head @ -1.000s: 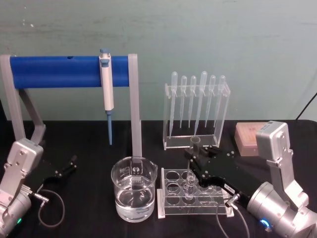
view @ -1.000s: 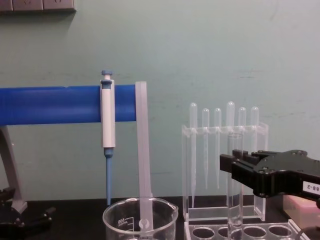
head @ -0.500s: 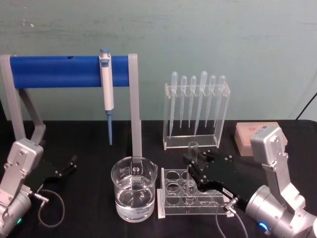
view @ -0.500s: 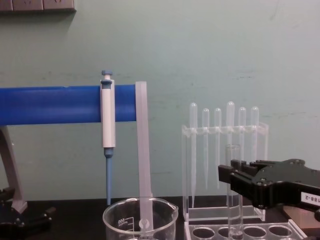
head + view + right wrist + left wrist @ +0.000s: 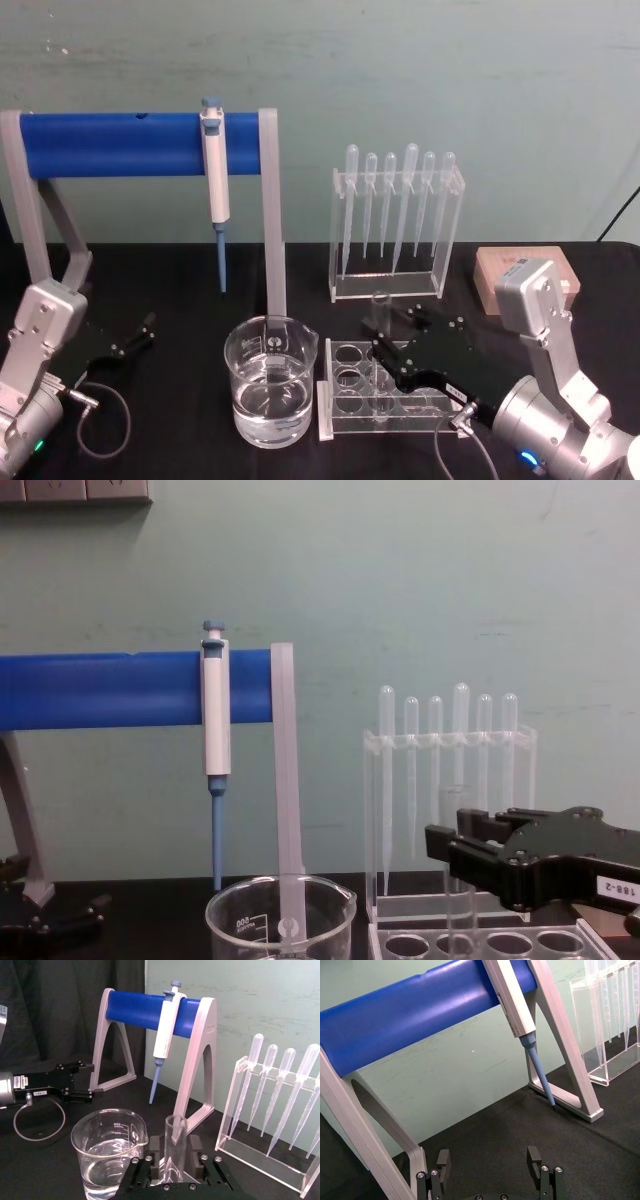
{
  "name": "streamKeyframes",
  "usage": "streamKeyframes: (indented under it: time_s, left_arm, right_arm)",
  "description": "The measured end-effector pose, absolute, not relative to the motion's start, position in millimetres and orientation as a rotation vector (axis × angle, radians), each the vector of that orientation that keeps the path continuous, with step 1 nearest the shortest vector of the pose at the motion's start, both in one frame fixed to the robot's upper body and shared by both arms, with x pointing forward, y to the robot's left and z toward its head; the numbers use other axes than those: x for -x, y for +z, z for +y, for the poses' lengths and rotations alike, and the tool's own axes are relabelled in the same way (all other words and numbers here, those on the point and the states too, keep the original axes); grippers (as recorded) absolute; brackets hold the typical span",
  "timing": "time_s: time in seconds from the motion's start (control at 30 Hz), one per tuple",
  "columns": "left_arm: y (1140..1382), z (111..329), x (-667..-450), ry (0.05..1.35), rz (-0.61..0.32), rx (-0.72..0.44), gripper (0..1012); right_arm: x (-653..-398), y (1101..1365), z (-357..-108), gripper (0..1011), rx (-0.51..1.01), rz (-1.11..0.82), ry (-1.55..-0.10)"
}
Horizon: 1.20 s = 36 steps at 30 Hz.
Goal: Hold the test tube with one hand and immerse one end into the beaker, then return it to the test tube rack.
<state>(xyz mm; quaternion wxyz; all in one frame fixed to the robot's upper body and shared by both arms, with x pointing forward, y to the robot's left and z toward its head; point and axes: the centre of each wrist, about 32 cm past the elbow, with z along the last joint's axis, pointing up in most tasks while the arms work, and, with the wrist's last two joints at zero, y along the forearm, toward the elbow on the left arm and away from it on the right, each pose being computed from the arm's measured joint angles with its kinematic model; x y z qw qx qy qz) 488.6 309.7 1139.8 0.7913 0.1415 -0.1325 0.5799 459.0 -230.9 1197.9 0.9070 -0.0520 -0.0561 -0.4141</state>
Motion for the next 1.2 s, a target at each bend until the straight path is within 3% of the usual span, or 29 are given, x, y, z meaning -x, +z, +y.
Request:
streamKeyframes:
  time_s: [0.5, 0.67, 0.93, 1.2]
  left_arm:
    - [1140, 310, -489, 1.248, -0.285, -0.304, 1000]
    - [1140, 310, -489, 1.248, -0.285, -0.304, 1000]
    - [1140, 310, -489, 1.248, -0.285, -0.304, 1000]
    - [1140, 310, -489, 1.248, -0.285, -0.304, 1000]
  right_arm:
    - [-444, 1224, -236, 809, -0.001, -0.155, -0.892]
    - [-436, 1223, -246, 964, -0.044, -0.168, -1.034]
    - [-433, 1197, -267, 1002, -0.005, -0.158, -1.307]
    - [-435, 1179, -280, 1002, 0.128, -0.216, -1.386]
